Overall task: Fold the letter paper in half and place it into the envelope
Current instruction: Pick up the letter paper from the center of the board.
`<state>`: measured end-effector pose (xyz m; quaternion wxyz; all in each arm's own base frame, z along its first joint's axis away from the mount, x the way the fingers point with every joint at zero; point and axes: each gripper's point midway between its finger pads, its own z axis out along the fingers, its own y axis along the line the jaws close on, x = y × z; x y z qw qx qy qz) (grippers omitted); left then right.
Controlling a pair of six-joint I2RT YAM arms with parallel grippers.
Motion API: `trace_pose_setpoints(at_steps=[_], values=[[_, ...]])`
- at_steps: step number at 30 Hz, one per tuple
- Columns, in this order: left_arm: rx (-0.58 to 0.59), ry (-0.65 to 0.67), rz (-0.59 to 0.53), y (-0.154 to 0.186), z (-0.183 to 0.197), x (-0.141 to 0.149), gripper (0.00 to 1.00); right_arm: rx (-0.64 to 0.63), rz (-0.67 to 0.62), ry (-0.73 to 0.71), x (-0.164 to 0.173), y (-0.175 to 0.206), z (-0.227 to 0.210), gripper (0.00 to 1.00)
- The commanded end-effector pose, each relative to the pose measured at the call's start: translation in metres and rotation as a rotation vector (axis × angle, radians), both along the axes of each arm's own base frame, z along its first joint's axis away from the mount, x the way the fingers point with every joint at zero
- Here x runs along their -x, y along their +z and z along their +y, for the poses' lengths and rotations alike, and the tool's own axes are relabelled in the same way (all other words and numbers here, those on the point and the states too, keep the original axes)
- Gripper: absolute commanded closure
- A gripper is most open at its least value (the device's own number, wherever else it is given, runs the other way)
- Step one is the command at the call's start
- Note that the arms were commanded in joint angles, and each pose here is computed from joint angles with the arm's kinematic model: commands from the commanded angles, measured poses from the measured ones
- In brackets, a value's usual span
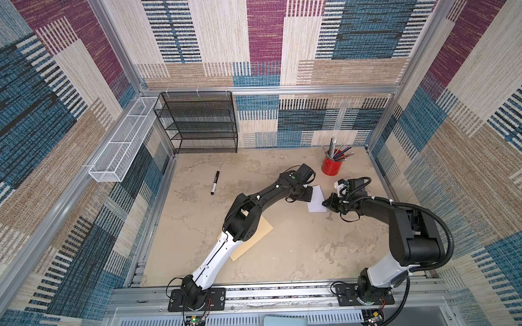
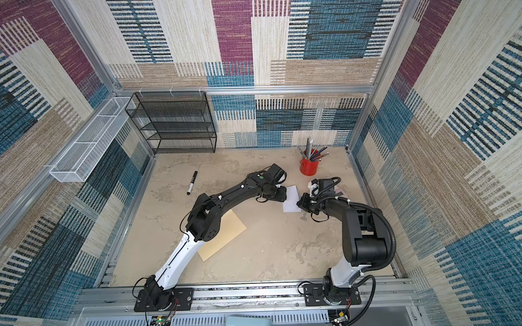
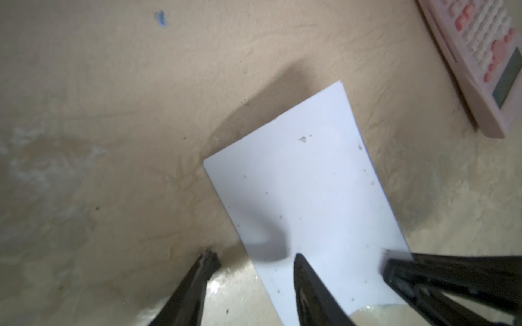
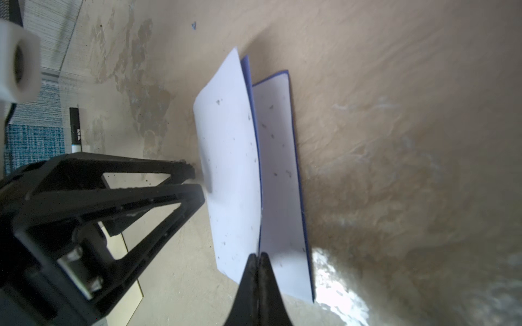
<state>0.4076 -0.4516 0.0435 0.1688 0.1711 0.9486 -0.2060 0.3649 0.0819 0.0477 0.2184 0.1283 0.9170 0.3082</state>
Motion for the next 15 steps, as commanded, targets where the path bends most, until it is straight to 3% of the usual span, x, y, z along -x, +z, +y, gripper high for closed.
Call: trace_pose_setpoints(at_steps=[1, 5, 9, 15], values=[[0.051, 0.025, -0.064, 0.044, 0.014, -0.006, 0.47, -0.064, -0.039, 0.013, -0.005, 0.010, 0.008, 1.00], [0.189, 0.107, -0.119, 0.071, 0.052, -0.009, 0.42, -0.116, -0.068, 0.030, -0.004, 0.023, 0.016, 1.00], [0.332, 0.187, -0.120, 0.071, 0.091, -0.006, 0.39, -0.152, -0.108, 0.054, -0.002, 0.041, 0.021, 1.00], [0.501, 0.166, -0.065, 0.066, 0.085, 0.005, 0.37, -0.252, -0.163, 0.101, 0.009, 0.070, 0.035, 1.00]])
